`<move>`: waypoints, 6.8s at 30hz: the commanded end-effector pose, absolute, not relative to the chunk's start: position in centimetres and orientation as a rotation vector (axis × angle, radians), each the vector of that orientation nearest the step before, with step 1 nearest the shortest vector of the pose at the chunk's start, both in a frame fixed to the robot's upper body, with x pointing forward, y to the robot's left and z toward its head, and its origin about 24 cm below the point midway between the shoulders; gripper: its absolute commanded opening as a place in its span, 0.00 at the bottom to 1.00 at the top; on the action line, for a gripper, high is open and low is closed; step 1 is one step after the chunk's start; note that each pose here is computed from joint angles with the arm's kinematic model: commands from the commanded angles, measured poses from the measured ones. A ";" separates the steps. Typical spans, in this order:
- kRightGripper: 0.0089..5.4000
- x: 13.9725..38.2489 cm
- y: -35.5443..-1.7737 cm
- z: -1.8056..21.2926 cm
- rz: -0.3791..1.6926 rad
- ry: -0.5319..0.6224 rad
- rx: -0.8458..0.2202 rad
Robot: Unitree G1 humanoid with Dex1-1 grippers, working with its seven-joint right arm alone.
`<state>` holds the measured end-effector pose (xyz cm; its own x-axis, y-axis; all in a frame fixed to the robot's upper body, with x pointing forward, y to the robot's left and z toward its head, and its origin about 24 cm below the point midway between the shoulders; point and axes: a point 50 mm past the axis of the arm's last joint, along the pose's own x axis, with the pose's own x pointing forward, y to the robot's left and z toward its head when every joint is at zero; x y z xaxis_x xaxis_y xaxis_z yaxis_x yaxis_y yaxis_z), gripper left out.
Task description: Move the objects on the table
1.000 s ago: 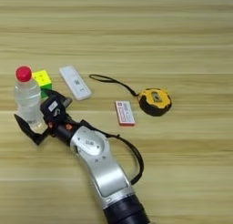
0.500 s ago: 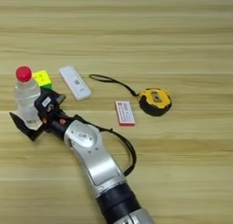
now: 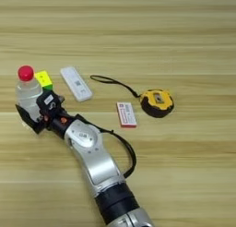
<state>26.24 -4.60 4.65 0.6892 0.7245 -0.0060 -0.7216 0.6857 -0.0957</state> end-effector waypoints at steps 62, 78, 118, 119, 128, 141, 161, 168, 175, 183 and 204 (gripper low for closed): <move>0.58 24.6 -17.1 6.3 0.272 -0.079 -0.144; 0.89 24.6 -17.0 5.7 0.273 -0.067 -0.144; 0.99 24.5 -17.3 6.6 0.227 -0.118 -0.138; 0.99 24.6 -17.3 6.7 0.226 -0.122 -0.136; 0.95 25.6 -17.0 7.1 0.224 -0.147 -0.114; 0.63 26.0 -17.4 8.9 0.202 -0.215 -0.114; 0.59 27.0 -24.1 14.0 -0.033 -0.336 -0.207; 0.59 26.0 -30.4 12.9 -0.283 -0.271 -0.226; 0.59 26.0 -32.4 12.4 -0.382 -0.253 -0.226; 0.58 26.3 -32.2 10.8 -0.376 -0.207 -0.255; 0.72 26.8 -31.1 7.3 -0.333 -0.128 -0.232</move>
<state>25.47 -31.09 4.45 0.9413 -0.3340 0.0489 0.3370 0.9220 -0.1904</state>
